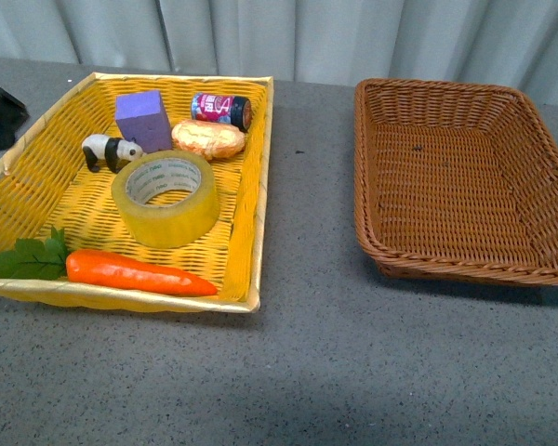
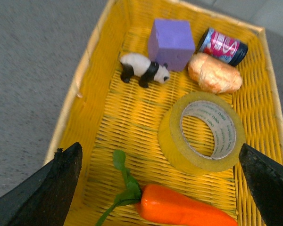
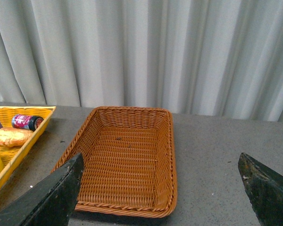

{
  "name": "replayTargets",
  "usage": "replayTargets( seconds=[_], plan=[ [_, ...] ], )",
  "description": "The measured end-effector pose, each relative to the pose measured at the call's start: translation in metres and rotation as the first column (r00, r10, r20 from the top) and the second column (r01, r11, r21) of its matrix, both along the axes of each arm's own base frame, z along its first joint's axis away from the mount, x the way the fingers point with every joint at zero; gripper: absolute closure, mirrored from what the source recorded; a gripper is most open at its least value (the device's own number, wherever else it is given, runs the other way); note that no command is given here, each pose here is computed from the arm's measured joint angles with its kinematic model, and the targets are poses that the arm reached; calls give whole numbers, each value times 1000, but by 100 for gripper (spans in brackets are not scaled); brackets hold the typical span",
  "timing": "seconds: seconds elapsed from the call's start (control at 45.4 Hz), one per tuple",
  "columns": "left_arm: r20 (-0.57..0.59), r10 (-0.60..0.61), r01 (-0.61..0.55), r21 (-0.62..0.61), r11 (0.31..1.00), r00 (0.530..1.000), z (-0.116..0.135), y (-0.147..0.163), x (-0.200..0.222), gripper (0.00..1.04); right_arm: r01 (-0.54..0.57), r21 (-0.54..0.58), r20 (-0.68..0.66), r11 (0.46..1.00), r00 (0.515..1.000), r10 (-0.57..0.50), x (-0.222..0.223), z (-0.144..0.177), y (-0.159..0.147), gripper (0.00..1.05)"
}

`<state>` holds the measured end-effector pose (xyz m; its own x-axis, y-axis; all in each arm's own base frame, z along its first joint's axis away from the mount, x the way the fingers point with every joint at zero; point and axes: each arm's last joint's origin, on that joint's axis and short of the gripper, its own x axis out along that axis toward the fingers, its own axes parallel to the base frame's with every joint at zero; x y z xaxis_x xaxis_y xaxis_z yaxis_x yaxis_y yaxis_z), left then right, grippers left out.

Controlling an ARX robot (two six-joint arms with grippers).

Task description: Move tape to another basket

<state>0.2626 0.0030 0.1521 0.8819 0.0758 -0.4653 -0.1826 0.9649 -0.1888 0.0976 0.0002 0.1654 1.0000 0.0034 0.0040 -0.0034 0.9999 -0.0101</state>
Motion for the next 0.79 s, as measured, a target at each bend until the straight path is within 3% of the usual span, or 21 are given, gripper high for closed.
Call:
replayTargets(
  seconds=[0.242,0.793],
  plan=[
    [-197,-30,21,-46,999,980,-39,1,52,7,0,0,0,1000,1000,0,0,0,0,9],
    [-321,-84,72,-50,996,944,-70,-2,106,7,0,0,0,1000,1000,0,0,0,0,9]
  ],
)
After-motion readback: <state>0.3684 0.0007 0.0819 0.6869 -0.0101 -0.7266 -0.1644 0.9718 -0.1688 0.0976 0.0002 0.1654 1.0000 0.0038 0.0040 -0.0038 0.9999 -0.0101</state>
